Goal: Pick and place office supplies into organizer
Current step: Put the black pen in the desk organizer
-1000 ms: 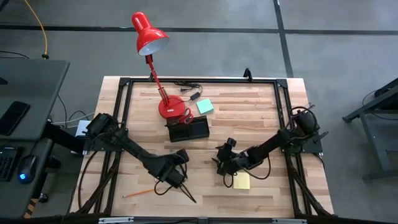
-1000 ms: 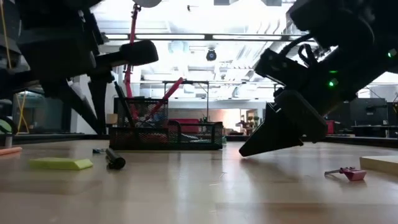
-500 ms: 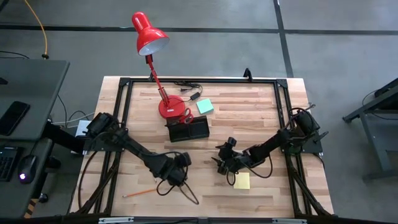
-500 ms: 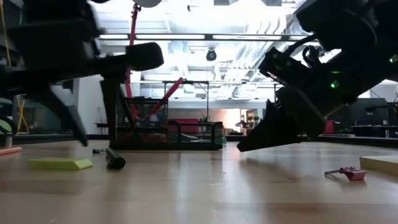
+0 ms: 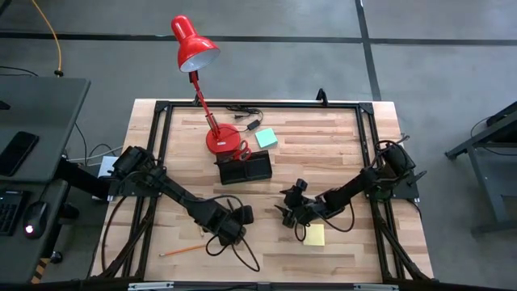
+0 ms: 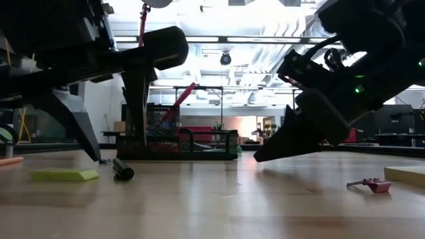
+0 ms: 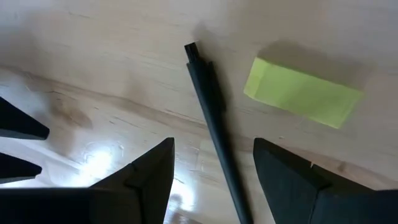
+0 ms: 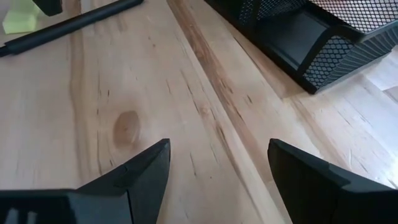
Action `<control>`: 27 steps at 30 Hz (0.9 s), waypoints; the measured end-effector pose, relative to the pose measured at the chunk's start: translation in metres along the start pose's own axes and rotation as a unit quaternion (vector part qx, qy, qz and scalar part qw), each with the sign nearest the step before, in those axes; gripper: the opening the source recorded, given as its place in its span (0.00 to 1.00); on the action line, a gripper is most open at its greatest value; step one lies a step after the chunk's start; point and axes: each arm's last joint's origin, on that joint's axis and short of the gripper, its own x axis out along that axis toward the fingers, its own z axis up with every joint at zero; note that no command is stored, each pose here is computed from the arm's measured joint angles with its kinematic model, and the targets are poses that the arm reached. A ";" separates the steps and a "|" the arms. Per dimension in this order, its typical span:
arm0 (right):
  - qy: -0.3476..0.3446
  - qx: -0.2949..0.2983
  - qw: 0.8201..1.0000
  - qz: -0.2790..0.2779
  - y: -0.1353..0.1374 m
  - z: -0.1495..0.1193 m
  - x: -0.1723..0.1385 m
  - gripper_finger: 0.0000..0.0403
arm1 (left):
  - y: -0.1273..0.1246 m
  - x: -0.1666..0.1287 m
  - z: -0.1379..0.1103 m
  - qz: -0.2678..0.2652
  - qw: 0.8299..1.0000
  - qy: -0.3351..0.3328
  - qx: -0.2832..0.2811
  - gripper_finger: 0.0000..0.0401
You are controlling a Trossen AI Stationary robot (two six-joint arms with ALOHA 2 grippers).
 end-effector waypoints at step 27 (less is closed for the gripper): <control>-0.010 0.004 1.000 0.001 0.000 0.002 0.000 0.64 | 0.018 0.030 -0.022 -0.053 0.995 -0.037 -0.077 0.23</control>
